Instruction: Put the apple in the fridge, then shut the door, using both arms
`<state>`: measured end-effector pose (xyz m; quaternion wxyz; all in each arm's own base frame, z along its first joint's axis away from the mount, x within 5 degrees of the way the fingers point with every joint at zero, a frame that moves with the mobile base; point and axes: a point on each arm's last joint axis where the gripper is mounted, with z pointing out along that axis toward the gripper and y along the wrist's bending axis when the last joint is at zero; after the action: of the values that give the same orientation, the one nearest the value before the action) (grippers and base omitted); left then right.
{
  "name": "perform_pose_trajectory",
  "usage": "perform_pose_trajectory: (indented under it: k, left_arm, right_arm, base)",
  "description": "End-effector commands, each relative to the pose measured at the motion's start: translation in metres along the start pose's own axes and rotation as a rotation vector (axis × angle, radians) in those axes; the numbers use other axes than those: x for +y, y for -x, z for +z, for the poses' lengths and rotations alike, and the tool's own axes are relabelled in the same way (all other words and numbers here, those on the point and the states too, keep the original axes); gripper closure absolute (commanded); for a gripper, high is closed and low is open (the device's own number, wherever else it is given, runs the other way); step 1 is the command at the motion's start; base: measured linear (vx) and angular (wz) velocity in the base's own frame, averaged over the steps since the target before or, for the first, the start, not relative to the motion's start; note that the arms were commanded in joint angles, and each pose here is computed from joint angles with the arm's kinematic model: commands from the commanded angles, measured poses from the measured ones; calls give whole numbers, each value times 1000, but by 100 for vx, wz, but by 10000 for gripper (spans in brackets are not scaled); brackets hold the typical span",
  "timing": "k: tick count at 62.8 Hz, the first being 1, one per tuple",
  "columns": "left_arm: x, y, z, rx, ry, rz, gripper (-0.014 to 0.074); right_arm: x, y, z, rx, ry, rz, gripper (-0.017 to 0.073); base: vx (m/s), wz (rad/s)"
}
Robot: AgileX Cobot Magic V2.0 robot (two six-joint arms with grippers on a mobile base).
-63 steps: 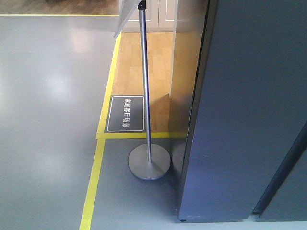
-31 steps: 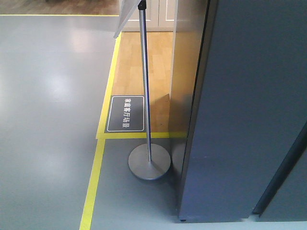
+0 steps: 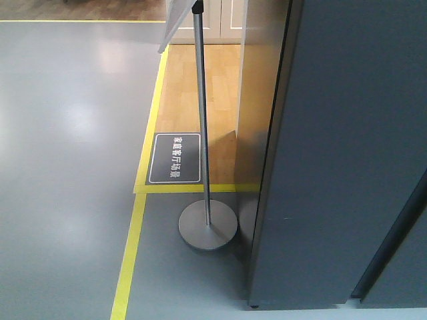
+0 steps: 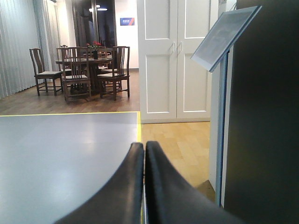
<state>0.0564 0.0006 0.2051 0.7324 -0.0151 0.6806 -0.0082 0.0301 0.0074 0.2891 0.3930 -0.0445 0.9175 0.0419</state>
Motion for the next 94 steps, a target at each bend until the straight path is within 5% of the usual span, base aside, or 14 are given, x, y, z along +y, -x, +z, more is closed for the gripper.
perform_pose_trajectory:
  k: [1, 19, 22, 36, 50, 71, 79, 94]
  left_arm:
    - [0, -2, -1, -64, 0, -20, 600]
    - [0, -2, -1, -64, 0, -20, 600]
    - [0, -2, -1, -64, 0, -20, 600]
    - [0, -2, -1, -64, 0, -20, 600]
    - [0, -2, -1, -64, 0, -20, 600]
    - [0, -1, -1, -65, 0, -20, 600]
    - [0, -1, -1, -64, 0, -20, 600]
    - [0, 1, -1, -72, 0, -20, 600]
  right_arm:
    - [0, 10, -4, -63, 1, 0, 563]
    - [0, 10, -4, -63, 0, -2, 563]
    - [-3, 11, -4, -76, -36, -44, 563]
    - [-9, 13, 7, -426, -116, -139, 563]
    - [-8, -8, 40, -692, -102, -139, 563]
    - [-9, -44, 75, -892, -98, -127, 563]
    - [-12, -45, 76, -870, -124, -69, 563]
    - [-13, -46, 77, -854, -150, -76, 563]
  base:
    - [0, 0]
    - [0, 0]
    - [0, 0]
    - [0, 0]
    - [0, 0]
    - [0, 0]
    - [0, 0]
    - [0, 0]
